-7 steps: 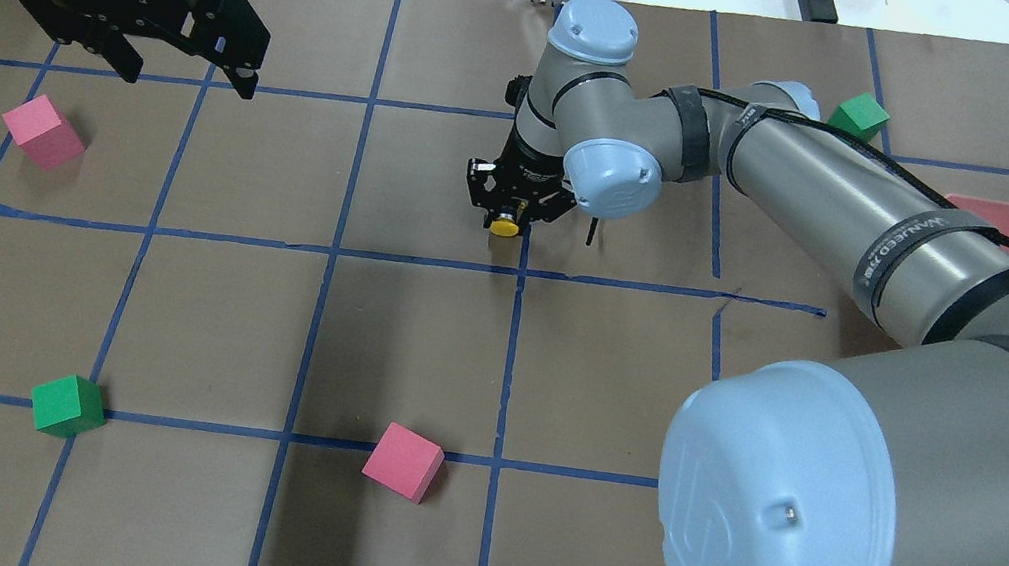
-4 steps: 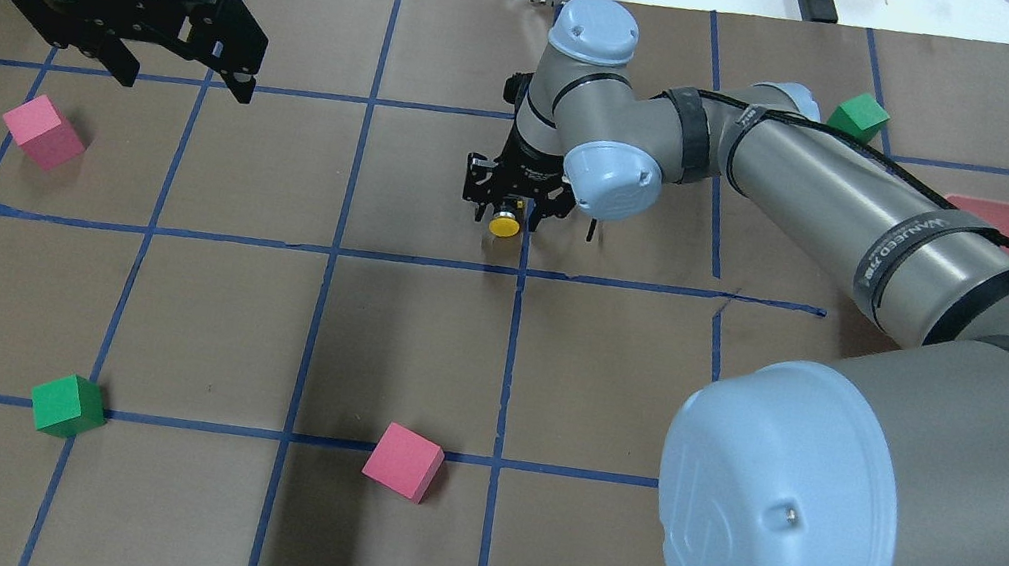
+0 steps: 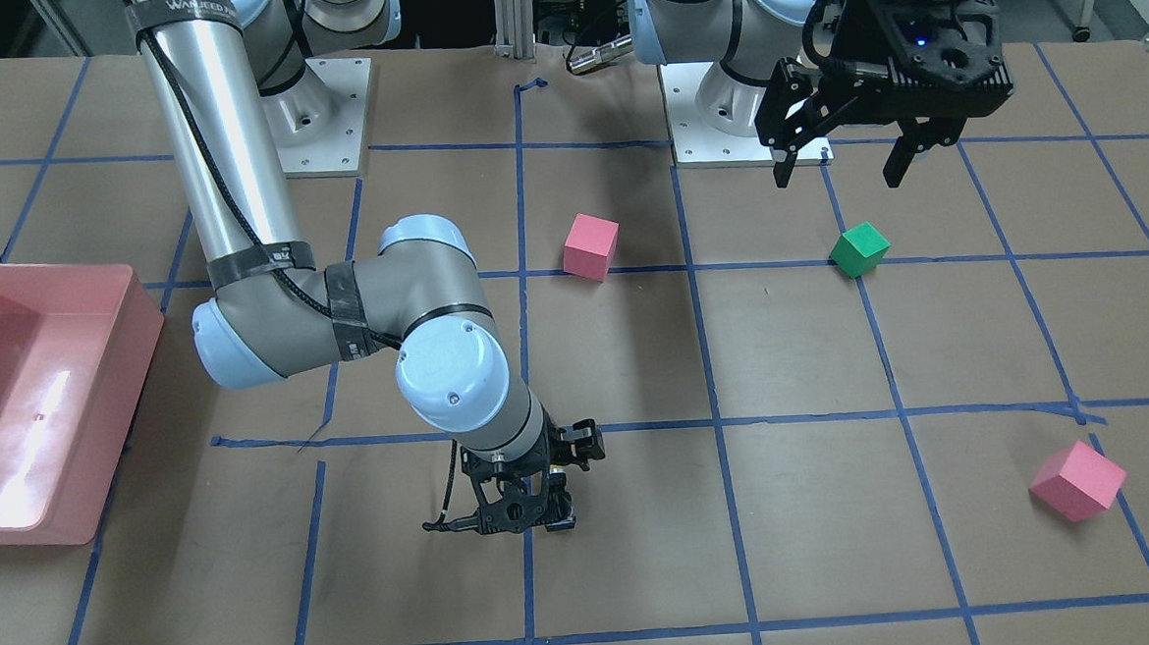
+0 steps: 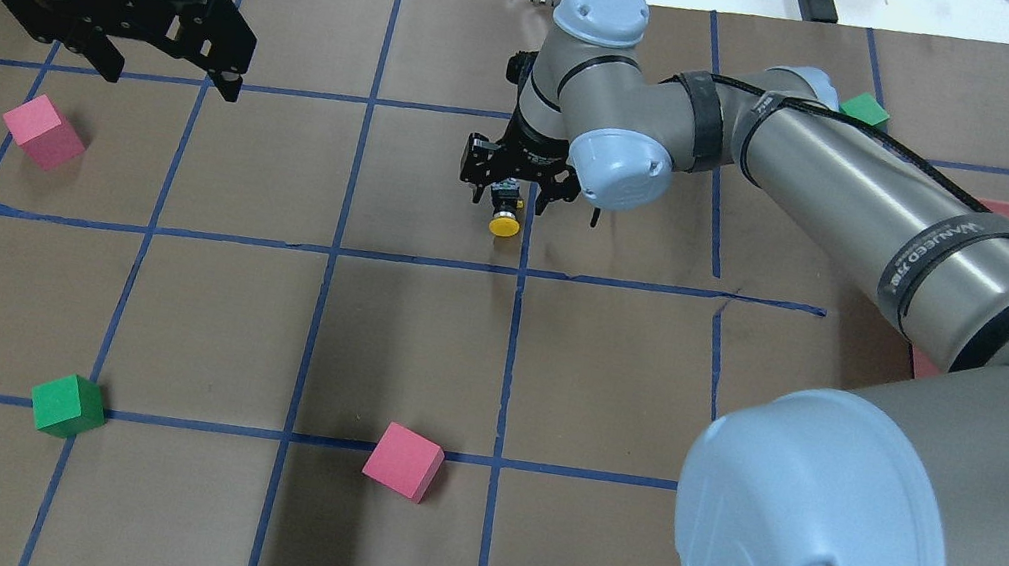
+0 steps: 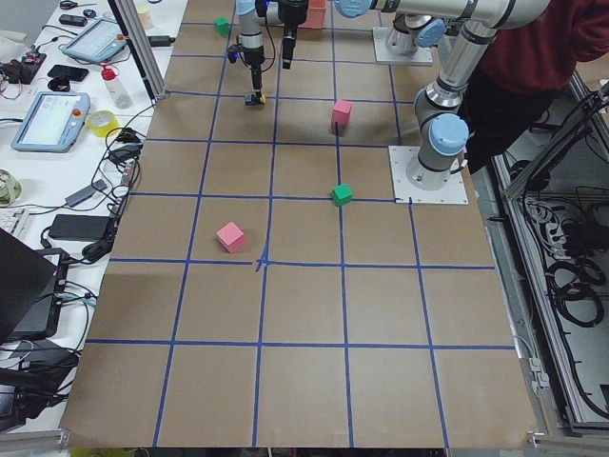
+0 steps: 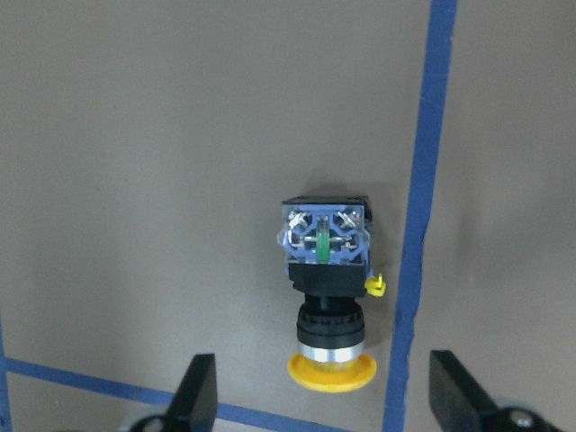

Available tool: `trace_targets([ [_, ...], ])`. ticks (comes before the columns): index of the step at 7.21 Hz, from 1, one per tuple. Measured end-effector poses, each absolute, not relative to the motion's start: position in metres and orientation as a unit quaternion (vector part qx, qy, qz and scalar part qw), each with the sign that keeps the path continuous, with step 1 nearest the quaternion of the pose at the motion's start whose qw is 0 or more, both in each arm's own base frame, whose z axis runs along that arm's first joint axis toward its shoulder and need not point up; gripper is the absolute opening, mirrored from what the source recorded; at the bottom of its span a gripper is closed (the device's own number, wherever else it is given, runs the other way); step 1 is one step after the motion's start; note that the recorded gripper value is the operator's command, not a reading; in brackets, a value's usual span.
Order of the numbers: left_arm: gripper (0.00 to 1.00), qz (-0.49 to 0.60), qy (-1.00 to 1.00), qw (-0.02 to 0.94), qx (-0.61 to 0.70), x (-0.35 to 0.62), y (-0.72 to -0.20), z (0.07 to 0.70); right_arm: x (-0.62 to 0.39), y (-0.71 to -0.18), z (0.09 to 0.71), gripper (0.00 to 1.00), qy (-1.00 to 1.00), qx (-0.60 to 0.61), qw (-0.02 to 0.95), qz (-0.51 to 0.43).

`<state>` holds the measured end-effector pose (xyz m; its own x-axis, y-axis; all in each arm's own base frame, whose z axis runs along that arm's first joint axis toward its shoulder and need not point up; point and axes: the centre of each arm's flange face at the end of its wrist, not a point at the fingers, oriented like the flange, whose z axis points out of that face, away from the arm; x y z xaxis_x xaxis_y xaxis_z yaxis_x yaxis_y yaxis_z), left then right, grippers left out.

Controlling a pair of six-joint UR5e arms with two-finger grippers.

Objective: Align button upright
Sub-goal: 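Lower the switch onto the table and open the right gripper, then raise the right gripper away from the lying switch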

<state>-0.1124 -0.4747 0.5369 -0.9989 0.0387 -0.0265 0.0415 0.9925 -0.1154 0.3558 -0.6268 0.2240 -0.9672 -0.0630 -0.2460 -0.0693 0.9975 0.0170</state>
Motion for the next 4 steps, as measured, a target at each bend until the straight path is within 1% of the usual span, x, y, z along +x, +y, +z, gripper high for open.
trace_targets([
  [4,1.0,-0.066,0.998,0.008,0.015,-0.113,-0.478,0.546,0.34,-0.607,0.29,0.89,0.995,-0.023,0.1,0.012],
])
